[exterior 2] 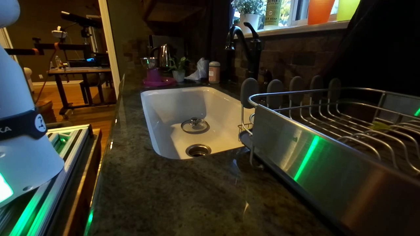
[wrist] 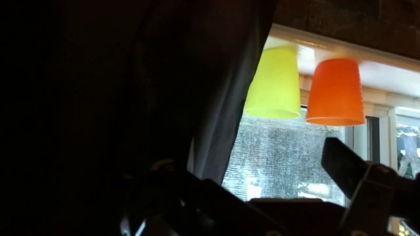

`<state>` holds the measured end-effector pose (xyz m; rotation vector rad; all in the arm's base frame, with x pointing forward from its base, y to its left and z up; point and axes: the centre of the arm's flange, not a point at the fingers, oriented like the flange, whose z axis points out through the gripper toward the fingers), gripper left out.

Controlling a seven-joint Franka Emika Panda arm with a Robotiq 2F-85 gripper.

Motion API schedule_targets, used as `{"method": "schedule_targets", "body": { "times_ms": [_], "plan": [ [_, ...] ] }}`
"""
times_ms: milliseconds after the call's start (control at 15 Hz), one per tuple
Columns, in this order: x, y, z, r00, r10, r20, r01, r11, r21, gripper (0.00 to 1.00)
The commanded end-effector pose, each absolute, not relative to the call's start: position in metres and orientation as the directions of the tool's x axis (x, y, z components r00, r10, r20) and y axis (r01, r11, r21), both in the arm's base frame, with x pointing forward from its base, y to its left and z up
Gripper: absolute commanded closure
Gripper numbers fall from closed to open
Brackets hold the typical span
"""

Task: Pull the curtain on the right to the left.

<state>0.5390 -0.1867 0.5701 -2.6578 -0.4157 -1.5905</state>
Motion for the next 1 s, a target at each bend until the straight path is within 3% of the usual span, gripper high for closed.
{"method": "schedule_targets", "body": {
  "times_ms": [0, 400, 667, 933],
  "plan": [
    [0.549, -0.182, 0.573, 0.414, 0.216, 0.884, 0.237, -0.964, 0.124, 0.0],
    [0.571, -0.207, 0.592, 0.259, 0.258, 0.931, 0.248, -0.949, 0.194, 0.0],
    [0.597, -0.27, 0.617, 0.145, 0.243, 0.959, 0.068, -0.97, 0.235, 0.0],
    [0.616, -0.331, 0.619, 0.129, 0.225, 0.966, -0.131, -0.961, 0.241, 0.0]
  ]
}}
